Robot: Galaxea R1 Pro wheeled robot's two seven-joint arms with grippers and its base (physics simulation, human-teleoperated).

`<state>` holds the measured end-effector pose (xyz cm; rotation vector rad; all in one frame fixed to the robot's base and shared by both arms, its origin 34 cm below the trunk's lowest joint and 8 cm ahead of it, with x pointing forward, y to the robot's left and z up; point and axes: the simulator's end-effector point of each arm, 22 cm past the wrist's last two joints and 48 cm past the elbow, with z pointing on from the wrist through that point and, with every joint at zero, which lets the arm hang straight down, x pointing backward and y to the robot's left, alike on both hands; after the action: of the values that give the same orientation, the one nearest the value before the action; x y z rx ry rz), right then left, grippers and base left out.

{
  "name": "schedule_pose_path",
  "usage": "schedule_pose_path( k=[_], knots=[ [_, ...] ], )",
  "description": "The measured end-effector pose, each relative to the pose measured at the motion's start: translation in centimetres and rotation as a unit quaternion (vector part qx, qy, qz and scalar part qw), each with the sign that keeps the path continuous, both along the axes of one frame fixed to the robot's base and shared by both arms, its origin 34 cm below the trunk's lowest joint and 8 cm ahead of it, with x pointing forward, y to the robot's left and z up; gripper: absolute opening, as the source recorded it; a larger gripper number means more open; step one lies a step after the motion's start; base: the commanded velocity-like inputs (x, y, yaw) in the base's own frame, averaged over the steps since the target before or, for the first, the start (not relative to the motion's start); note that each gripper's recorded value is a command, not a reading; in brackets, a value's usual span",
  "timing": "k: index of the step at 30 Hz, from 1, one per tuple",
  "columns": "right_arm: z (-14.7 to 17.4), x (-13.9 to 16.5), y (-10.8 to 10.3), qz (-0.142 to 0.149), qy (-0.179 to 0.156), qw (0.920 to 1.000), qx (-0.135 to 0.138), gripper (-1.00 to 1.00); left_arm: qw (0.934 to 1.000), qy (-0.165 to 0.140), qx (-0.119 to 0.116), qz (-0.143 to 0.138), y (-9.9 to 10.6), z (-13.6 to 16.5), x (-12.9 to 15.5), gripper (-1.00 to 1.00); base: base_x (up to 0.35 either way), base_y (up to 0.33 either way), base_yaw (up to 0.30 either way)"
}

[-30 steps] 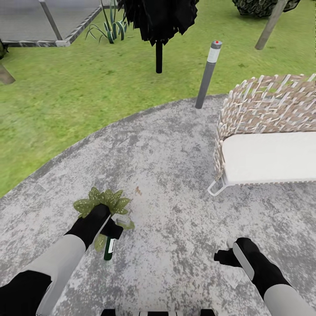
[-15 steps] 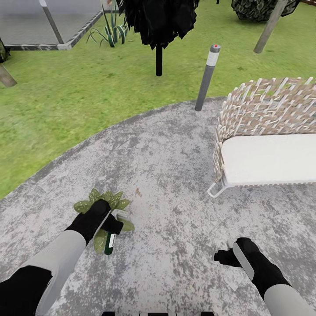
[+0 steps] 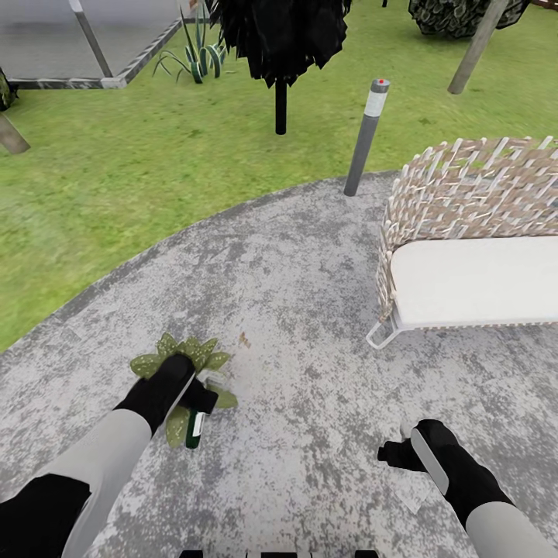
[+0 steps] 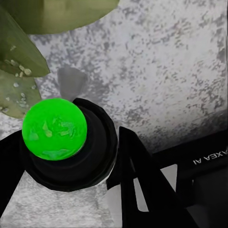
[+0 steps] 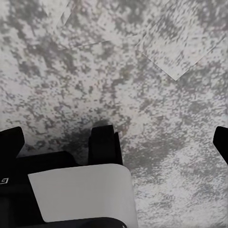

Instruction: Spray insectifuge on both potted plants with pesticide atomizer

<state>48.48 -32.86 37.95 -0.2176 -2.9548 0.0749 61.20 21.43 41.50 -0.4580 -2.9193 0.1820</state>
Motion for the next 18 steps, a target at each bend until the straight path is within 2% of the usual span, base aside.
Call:
schedule_pose_path(
  k=[3, 6, 15, 18],
  knots=[
    [0.0, 0.0, 0.0, 0.0, 0.0, 1.0, 0.0, 1.0, 0.9998, -0.021, -0.006, -0.002, -0.5, 0.7, 1.4, -1.0, 0.0, 0.0, 0.0],
    [0.0, 0.0, 0.0, 0.0, 0.0, 1.0, 0.0, 1.0, 0.9996, -0.029, -0.007, -0.004, -0.7, 0.9, 1.6, -1.0, 0.0, 0.0, 0.0],
    [0.0, 0.0, 0.0, 0.0, 0.0, 1.0, 0.0, 1.0, 0.9995, -0.028, -0.005, -0.01, -0.7, 0.8, 1.4, -1.0, 0.0, 0.0, 0.0],
    [0.0, 0.0, 0.0, 0.0, 0.0, 1.0, 0.0, 1.0, 0.9998, -0.016, -0.006, -0.01, -0.7, 0.2, -0.2, -1.0, 0.0, 0.0, 0.0]
  ],
)
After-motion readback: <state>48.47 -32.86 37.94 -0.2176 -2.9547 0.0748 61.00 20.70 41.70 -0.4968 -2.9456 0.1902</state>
